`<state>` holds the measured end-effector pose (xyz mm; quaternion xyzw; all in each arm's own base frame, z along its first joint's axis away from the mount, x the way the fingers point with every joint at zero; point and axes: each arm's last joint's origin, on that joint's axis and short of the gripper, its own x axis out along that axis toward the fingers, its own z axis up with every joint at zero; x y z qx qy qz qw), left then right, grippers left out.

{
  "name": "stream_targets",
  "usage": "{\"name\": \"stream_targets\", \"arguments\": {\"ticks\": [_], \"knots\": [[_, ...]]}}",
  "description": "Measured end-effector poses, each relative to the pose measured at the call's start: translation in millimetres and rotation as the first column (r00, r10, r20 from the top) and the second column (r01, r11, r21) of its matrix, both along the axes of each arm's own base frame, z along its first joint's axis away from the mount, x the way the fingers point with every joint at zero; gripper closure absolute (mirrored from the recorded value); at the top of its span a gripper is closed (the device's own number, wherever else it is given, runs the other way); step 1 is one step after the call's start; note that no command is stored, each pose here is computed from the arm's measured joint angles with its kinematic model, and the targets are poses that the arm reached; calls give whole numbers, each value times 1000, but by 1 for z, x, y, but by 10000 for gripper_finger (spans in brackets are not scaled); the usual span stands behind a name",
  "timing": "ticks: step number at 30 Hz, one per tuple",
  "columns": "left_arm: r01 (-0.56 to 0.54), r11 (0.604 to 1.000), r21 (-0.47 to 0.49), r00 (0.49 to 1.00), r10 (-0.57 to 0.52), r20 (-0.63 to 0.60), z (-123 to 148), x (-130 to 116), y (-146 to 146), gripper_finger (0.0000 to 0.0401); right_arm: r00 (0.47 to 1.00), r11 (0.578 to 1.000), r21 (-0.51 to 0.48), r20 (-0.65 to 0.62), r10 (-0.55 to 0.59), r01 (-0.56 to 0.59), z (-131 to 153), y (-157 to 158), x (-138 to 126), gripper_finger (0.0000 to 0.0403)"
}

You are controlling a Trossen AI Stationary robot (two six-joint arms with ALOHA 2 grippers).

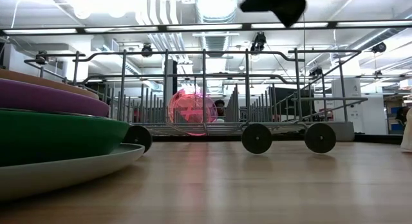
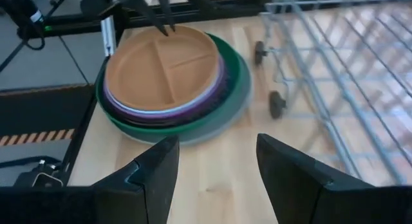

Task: Sort dishes
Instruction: Put the brown plate into the dish rack

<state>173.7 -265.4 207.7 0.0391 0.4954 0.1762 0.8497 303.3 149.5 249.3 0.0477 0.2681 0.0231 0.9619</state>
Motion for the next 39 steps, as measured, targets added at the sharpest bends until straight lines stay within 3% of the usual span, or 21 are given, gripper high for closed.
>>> {"name": "stream_targets", "arguments": {"ticks": [13, 24, 39], "knots": [[20, 999, -48, 1000, -19, 18, -16, -9, -15, 356, 996, 988, -132, -50, 75, -81, 8, 32, 65, 204], [1, 1000, 7, 1000, -1, 14, -48, -9, -28, 356, 999, 997, -77, -52, 18, -22, -1, 25, 101, 204], [7, 998, 55, 996, -12, 91, -55, -7, -29, 356, 987, 995, 49, -139, -77, 85, -41, 23, 125, 204]]}}
